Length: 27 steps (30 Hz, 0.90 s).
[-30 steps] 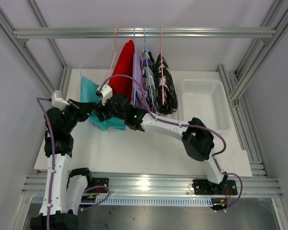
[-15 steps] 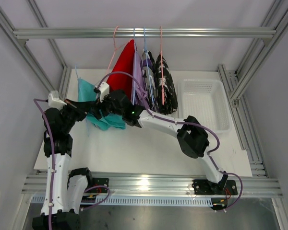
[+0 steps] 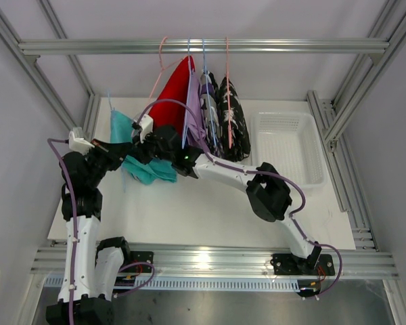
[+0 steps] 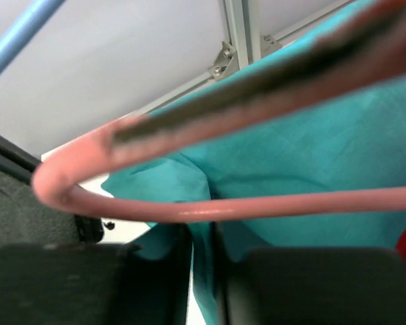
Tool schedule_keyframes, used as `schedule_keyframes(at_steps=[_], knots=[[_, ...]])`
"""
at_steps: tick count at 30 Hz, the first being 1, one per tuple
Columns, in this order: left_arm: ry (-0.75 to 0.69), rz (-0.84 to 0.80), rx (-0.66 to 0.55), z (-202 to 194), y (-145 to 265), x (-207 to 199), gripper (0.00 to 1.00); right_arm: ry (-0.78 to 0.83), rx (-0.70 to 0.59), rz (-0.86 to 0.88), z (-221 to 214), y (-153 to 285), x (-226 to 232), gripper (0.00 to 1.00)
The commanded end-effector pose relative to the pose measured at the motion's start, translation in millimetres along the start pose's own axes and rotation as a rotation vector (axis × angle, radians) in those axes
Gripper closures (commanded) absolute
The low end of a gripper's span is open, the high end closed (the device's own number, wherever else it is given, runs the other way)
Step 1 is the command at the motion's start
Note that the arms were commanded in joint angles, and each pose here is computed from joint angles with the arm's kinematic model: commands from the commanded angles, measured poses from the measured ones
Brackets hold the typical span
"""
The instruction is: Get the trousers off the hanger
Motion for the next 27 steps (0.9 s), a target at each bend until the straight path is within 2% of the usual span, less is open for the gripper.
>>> schedule_keyframes(at_steps=[1,7,11,27], knots=[[-0.019,-0.104,0.0,6.9,3.9,-20.6,1.0,-0.024,0.018,0.023,-10.7,1.5,5.6,0.85],[-0.026,-0.093,-0.013,8.2,4.8,-18.2,1.0,-0.021,0.009,0.019,2.4,23.6,12.3,1.0],[-0.036,-0.094,-0.024,9.2,6.7,-18.3,1.0,-0.01,0.018,0.0,0.5,40.1,17.1,1.0],[-0.068,-0.134,-0.013,7.7,7.2,-21.4,1.0,0.069,-0.046,-0.04,55.4,86.8,45.9,1.0]])
Point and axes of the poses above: each gripper's point midway between its finger pads, its own y axis back along the fingers, its own x axis along the line the jaws close on, z = x × y, the point moved 6 cm from there along y, back along the fingers, and after that the axes turned 2 degrees about y, right-handed, at the moved point
